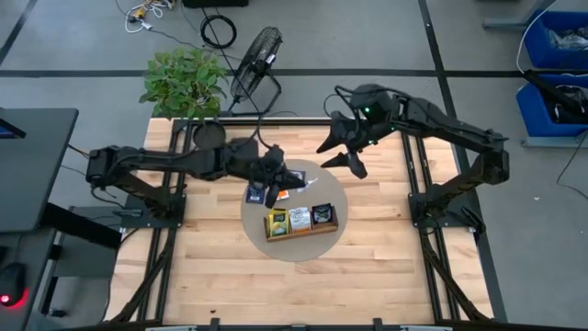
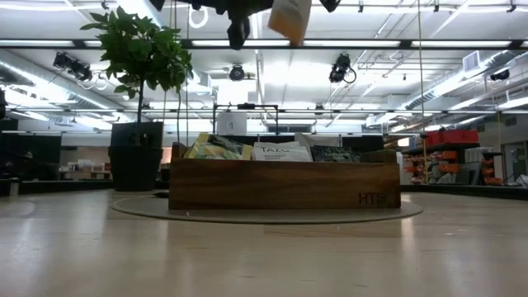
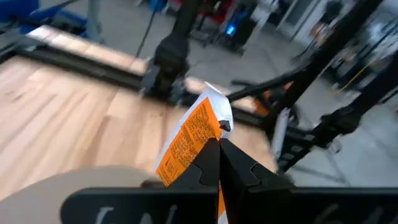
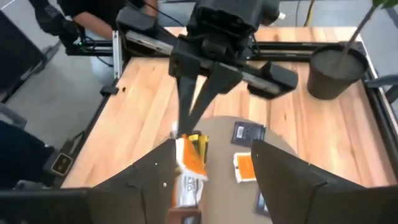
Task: Pick & Place Tea
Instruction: Put the orange tea bag into the middle section of the wooden organizer
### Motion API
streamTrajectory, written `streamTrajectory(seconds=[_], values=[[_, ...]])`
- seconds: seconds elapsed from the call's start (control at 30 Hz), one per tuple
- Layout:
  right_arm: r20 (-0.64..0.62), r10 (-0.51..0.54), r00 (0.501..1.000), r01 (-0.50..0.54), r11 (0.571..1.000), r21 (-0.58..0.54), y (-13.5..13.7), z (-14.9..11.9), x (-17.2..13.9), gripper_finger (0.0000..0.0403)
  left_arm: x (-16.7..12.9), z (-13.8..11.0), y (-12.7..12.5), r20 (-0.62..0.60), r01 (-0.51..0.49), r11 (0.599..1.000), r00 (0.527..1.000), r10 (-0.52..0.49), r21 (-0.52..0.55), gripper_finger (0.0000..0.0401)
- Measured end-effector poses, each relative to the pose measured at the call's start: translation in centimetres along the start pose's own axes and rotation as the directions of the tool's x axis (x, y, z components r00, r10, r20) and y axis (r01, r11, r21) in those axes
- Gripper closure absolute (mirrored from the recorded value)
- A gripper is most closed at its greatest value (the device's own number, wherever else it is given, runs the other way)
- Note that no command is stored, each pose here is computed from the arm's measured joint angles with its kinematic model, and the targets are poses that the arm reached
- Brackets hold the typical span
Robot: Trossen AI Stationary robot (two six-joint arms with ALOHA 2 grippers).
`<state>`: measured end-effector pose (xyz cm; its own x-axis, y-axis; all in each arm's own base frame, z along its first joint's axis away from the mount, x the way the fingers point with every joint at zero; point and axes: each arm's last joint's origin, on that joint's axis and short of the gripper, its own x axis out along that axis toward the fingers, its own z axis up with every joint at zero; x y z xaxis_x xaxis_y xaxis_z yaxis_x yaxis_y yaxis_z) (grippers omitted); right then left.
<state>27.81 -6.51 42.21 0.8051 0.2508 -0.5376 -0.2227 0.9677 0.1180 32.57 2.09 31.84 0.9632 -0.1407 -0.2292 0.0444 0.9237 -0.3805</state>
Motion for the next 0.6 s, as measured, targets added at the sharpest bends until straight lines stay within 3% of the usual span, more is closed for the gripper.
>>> streamTrajectory(seconds=[0.1,0.43,0.6], values=[[-0.012,0.007,1.0,-0.007,1.0,-0.004,0.1,-0.1,0.2,0.0186,0.3,-0.9,-0.4,0.074,0.052,0.999,0.996,-0.051,-0.007,0.04],[-0.033,0.026,0.999,-0.027,0.999,-0.017,0.4,-0.3,0.2,0.0186,0.3,-4.1,-1.4,0.141,0.144,0.988,0.981,-0.135,-0.056,0.04],[-0.035,0.026,0.999,-0.027,0.999,-0.019,0.4,-0.3,0.2,0.0186,0.5,-6.3,-2.1,0.105,0.136,0.991,0.985,-0.135,-0.005,0.04]])
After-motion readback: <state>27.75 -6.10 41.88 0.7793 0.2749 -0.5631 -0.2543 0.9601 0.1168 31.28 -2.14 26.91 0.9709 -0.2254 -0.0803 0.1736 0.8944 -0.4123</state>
